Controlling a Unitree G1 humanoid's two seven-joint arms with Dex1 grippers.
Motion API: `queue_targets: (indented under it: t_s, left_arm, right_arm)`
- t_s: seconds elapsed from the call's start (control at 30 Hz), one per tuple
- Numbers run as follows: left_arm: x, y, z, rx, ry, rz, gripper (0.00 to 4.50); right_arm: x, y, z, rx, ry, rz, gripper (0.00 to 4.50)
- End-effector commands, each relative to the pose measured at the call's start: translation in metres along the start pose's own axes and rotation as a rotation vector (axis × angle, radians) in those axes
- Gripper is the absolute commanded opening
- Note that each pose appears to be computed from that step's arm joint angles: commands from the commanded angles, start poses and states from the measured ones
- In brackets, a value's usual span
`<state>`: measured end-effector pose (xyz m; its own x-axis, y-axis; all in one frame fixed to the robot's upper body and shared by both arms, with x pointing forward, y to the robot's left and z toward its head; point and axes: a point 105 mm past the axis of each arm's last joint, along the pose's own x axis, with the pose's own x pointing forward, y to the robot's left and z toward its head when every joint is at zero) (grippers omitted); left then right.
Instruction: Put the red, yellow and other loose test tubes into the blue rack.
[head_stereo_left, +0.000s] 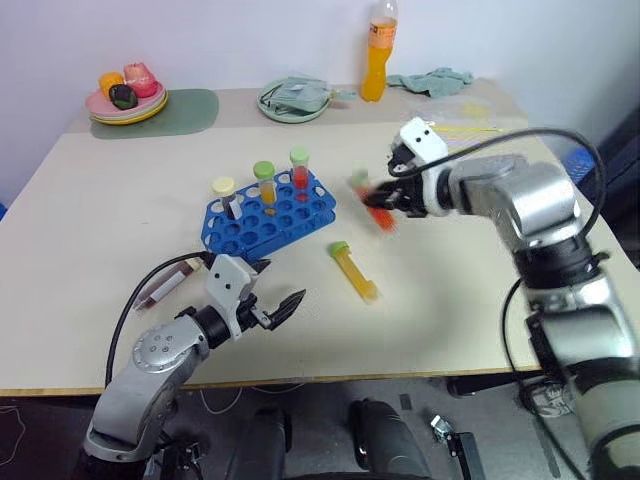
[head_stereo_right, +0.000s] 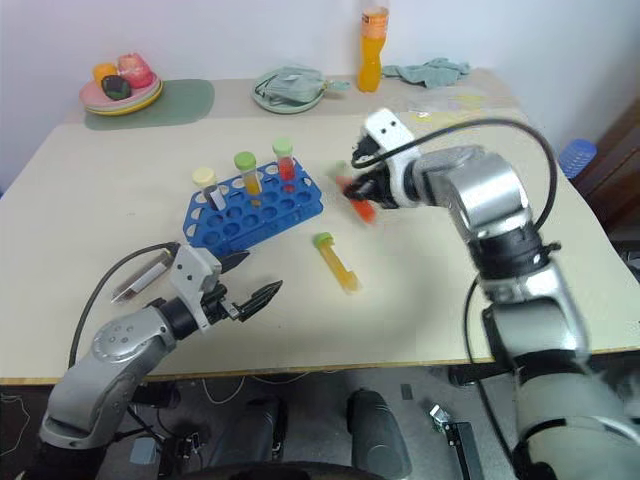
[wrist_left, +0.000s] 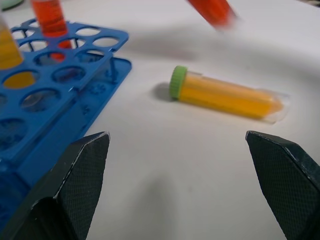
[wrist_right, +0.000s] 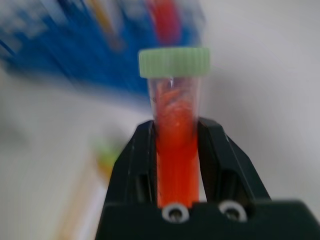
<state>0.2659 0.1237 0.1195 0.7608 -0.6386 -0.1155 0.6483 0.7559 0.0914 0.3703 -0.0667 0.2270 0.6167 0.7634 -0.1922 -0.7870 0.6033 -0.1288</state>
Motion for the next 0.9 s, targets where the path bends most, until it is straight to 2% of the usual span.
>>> queue_targets:
  t_s: [0.03, 0.1, 0.27, 0.4, 0.6, 0.9]
  left_arm:
    - [-0.004, 0.015, 0.006, 0.023, -0.046, 0.062, 4.5]
    - [-0.004, 0.024, 0.007, 0.019, -0.063, 0.093, 4.5]
    - [-0.005, 0.031, 0.01, 0.027, -0.081, 0.103, 4.5]
    - [-0.008, 0.032, 0.011, 0.038, -0.083, 0.096, 4.5]
    - [-0.011, 0.032, 0.01, 0.04, -0.083, 0.098, 4.5]
    - [-0.009, 0.032, 0.01, 0.036, -0.089, 0.098, 4.5]
  right_arm:
    - [0.002, 0.008, 0.035, -0.013, -0.31, -0.094, 0.65]
    - [0.017, 0.01, 0.029, 0.018, -0.394, -0.173, 0.65]
    - [0.045, 0.017, 0.017, 0.031, -0.475, -0.263, 0.65]
    - [0.06, 0.008, 0.002, 0.058, -0.469, -0.338, 0.65]
    - [0.07, 0.002, -0.016, 0.084, -0.427, -0.358, 0.65]
    - [0.077, 0.0, -0.019, 0.092, -0.432, -0.368, 0.65]
